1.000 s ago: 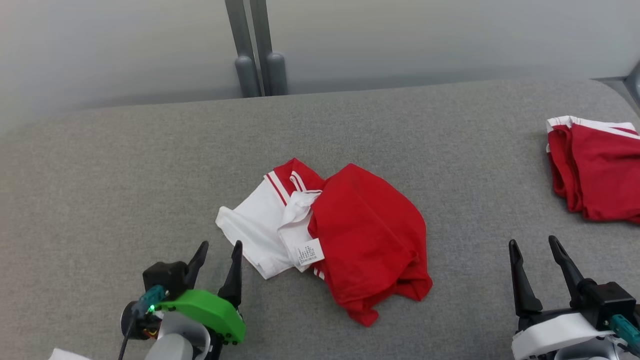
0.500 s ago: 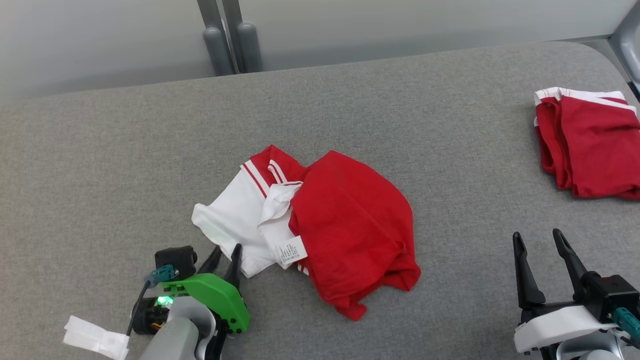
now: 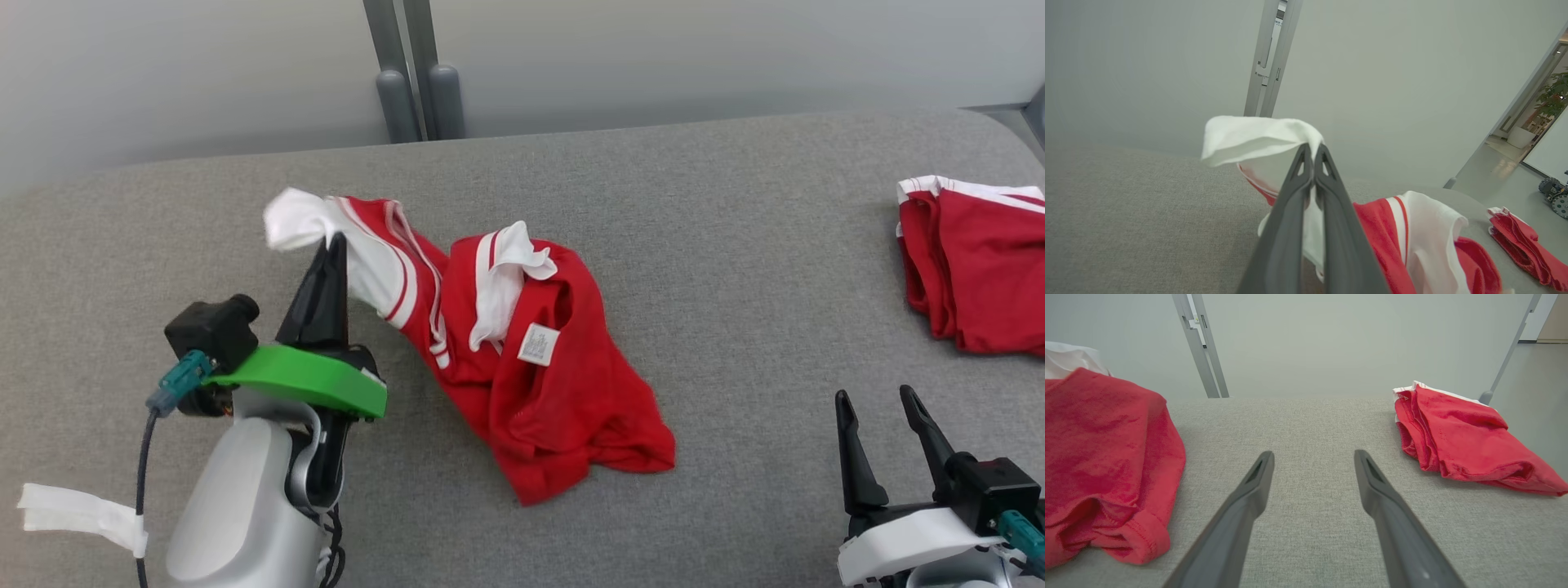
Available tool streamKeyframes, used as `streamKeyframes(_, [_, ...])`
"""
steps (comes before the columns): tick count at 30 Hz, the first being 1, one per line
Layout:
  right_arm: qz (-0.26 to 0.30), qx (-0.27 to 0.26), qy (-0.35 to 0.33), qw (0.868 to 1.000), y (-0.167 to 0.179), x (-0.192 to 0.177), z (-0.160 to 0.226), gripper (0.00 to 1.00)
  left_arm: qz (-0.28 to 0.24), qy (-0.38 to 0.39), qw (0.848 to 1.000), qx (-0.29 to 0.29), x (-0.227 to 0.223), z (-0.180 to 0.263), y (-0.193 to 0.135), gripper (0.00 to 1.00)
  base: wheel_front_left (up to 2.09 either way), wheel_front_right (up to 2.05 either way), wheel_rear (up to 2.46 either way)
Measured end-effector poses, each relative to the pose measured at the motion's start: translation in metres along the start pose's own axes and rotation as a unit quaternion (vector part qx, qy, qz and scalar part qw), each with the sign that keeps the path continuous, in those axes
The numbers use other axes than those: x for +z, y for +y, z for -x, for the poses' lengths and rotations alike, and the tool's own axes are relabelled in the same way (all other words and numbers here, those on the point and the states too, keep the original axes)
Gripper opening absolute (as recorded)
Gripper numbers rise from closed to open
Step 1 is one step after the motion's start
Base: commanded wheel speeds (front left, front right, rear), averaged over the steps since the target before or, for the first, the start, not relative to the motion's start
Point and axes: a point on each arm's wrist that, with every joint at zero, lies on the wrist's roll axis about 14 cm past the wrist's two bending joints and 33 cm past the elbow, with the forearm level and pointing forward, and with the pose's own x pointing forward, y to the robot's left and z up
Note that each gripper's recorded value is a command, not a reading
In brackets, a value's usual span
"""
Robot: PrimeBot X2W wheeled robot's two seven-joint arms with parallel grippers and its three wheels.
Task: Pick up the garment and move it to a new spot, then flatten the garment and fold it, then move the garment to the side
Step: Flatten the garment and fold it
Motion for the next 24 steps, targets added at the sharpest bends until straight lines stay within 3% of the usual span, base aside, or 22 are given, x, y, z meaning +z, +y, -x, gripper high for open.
streamKeyframes(5, [-0.005,0.009,-0.010,1.000,0.007,0.006,0.002,1.00,-0.026,-0.106,0.992,-0.058,0.071,-0.001,-0.037,0.00,0.00,0.00,0.00])
streamKeyframes(16, [-0.014,-0.002,-0.014,1.000,0.005,0.008,0.015,1.00,-0.031,-0.185,0.965,-0.184,0.138,0.019,-0.122,0.00,0.00,0.00,0.00])
streamKeyframes(24, [-0.017,-0.006,-0.018,1.000,0.004,0.010,0.022,1.00,-0.044,-0.220,0.952,-0.209,0.179,0.039,-0.140,0.00,0.00,0.00,0.00])
